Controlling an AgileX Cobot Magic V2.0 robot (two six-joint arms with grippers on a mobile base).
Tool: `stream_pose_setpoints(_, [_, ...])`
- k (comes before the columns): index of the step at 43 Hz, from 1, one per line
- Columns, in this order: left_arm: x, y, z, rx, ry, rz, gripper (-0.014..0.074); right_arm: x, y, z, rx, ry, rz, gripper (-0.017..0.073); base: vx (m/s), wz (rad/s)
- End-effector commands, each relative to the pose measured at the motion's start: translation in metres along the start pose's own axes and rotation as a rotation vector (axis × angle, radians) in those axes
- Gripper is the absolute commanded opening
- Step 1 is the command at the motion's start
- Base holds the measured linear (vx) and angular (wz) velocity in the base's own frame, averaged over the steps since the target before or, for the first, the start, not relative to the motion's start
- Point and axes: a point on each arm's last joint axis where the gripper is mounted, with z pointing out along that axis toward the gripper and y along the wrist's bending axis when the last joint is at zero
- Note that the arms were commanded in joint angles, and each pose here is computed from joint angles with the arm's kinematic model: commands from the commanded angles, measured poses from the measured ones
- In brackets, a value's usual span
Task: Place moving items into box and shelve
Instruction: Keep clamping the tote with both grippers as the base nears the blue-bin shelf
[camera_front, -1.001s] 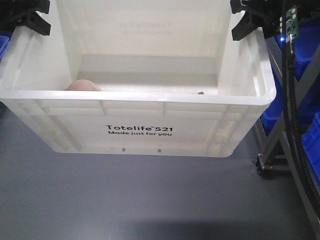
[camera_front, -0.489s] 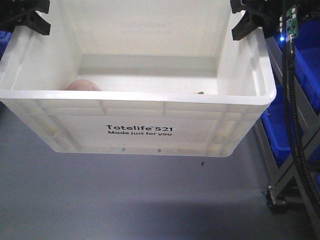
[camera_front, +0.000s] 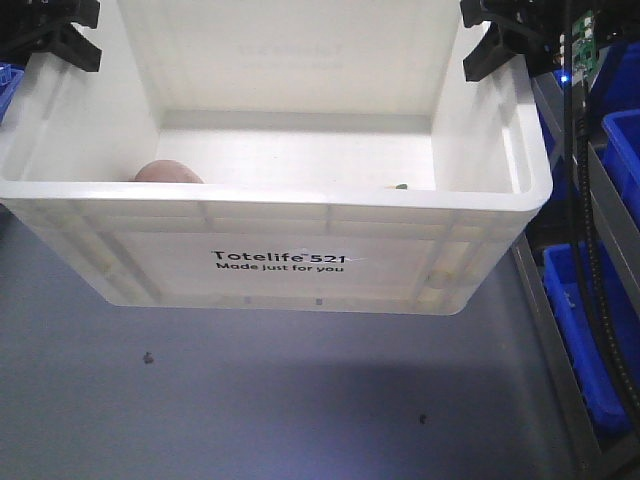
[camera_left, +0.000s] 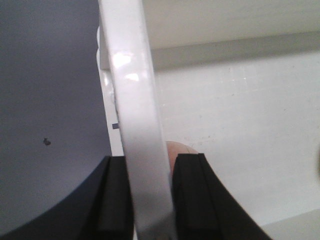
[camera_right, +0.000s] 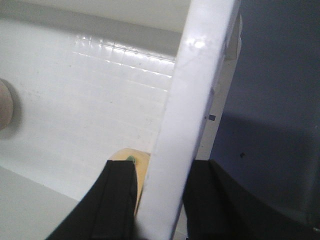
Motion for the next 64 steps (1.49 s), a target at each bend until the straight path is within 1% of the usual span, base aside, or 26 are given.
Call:
stream_pose_setpoints(1, [-0.0138, -0.0220, -0.0368, 0.107, -0.211, -0.003, -0.0006, -0.0080, 0.0241, -0.0370, -0.134, -0.197, -0.022, -0.0004, 0.51, 0.02])
stream_pose_setpoints(16, [-0.0138, -0.0220, -0.0368, 0.107, -0.211, -0.003, -0.0006, -0.0080, 0.0241, -0.0370, -0.134, -0.197, -0.022, -0.0004, 0.51, 0.02])
stream_pose_setpoints(36, [-0.0138, -0.0220, -0.0368, 0.107, -0.211, -0.003, -0.0006, -0.0080, 0.0241, -0.0370, -0.134, -0.197, -0.022, -0.0004, 0.47, 0.17])
stream_pose_setpoints(47, [-0.0138, -0.0220, -0.0368, 0.107, -0.211, -0.003, -0.0006, -0.0079, 0.0240, -0.0369, -0.132, -0.197, -0.023, -0.0004, 0.44, 0.23])
stream_pose_setpoints(64, [-0.0138, -0.0220, -0.0368, 0.107, -0.211, -0.003, -0.0006, -0.0079, 0.0240, -0.0369, -0.132, -0.197, -0.023, -0.0004, 0.40, 0.40])
